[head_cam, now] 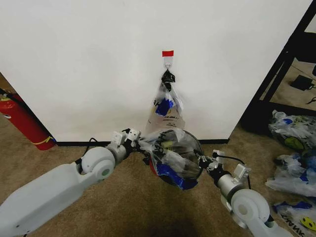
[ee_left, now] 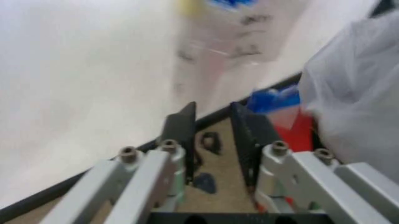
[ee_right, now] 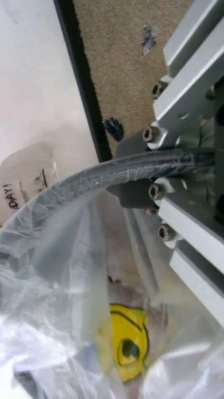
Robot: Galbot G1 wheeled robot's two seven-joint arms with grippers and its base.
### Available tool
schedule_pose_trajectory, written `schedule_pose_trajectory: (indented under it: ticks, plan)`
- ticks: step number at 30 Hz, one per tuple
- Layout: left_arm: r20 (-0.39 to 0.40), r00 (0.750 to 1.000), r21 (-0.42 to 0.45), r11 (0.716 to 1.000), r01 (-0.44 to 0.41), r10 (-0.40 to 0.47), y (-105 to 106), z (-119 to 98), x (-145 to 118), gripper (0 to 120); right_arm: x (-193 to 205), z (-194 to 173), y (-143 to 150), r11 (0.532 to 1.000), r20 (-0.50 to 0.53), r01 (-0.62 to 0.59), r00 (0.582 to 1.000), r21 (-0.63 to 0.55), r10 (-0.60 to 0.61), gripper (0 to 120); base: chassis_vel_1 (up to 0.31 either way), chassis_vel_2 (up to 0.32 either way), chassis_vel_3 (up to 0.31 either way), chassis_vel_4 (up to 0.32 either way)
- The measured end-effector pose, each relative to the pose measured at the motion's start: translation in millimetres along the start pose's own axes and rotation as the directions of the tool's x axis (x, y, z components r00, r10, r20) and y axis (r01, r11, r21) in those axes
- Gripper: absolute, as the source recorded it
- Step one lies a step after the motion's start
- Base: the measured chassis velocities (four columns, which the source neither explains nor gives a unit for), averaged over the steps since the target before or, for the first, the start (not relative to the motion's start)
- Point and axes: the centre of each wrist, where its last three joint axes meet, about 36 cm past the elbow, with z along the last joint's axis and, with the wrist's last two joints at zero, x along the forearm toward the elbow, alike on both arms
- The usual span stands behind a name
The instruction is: Pick up the garbage bag from the wall and place it over the trash bin.
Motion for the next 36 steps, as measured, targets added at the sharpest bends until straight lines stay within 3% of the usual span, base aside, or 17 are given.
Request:
schedule_pose_trajectory:
  ticks: [4,8,10,12,13,15,18,20,21,24,26,28,32,35,36]
  plan:
    - [-0.012,1.0,0.004,1.0,0.02,-0.02,8,4,16,38,-5,3,-1,1.0,-0.008,-0.011,1.0,-0.006,0.011,0,0.0,0.0,0.0,0.0]
    - [-0.038,0.997,-0.014,0.998,0.069,-0.07,12,24,32,56,-10,1,-1,1.0,-0.012,-0.023,1.0,-0.015,0.023,0,0.0,0.0,0.0,0.0]
    - [-0.034,0.996,-0.01,0.997,0.079,-0.08,10,26,35,59,-10,0,-1,1.0,-0.011,-0.026,1.0,-0.016,0.026,0,0.0,0.0,0.0,0.0]
    - [-0.002,0.994,0.019,0.994,0.109,-0.109,-2,28,46,67,-11,-2,-4,0.999,-0.005,-0.041,0.999,-0.021,0.041,0,0.0,0.0,0.0,0.0]
    - [0.022,0.993,0.064,0.992,0.112,-0.113,-19,29,56,73,-12,-4,-7,0.998,0.0,-0.055,0.998,-0.026,0.055,0,0.0,0.0,0.0,0.0]
    - [0.056,0.996,0.161,0.985,0.062,-0.072,-48,27,74,81,-14,-6,-12,0.996,0.011,-0.085,0.996,-0.037,0.085,0,0.0,0.0,0.0,0.0]
    - [0.07,0.997,0.218,0.976,0.018,-0.035,-67,27,86,88,-15,-8,-14,0.993,0.021,-0.109,0.994,-0.046,0.11,0,0.0,0.0,0.0,0.0]
    - [0.054,0.998,0.276,0.961,-0.036,0.022,-87,31,99,95,-15,-10,-15,0.989,0.035,-0.137,0.99,-0.056,0.139,0,0.0,0.0,0.0,0.0]
    - [0.028,0.996,0.333,0.939,-0.091,0.087,-103,35,108,98,-15,-10,-15,0.985,0.047,-0.161,0.985,-0.067,0.165,0,0.0,0.0,0.0,0.0]
    - [0.006,0.986,0.403,0.902,-0.155,0.167,-119,39,110,100,-14,-10,-12,0.982,0.053,-0.174,0.982,-0.077,0.179,0,0.0,0.0,0.0,0.0]
    - [0.005,0.984,0.415,0.895,-0.165,0.179,-121,39,110,100,-14,-10,-11,0.982,0.054,-0.175,0.982,-0.077,0.18,0,0.0,0.0,0.0,0.0]
    - [0.011,0.971,0.474,0.854,-0.214,0.237,-130,37,107,100,-13,-7,-8,0.982,0.052,-0.175,0.982,-0.071,0.179,0,0.0,0.0,0.0,0.0]
    - [0.03,0.958,0.538,0.803,-0.255,0.284,-135,36,104,100,-11,-5,-6,0.982,0.052,-0.175,0.983,-0.068,0.179,0,0.0,0.0,0.0,0.0]
    - [0.039,0.956,0.556,0.788,-0.264,0.292,-136,37,104,100,-10,-5,-6,0.982,0.051,-0.175,0.983,-0.067,0.178,0,0.0,0.0,0.0,0.0]
    - [0.067,0.946,0.606,0.741,-0.291,0.317,-138,37,103,100,-8,-4,-5,0.982,0.051,-0.175,0.983,-0.064,0.178,0,0.0,0.0,0.0,0.0]
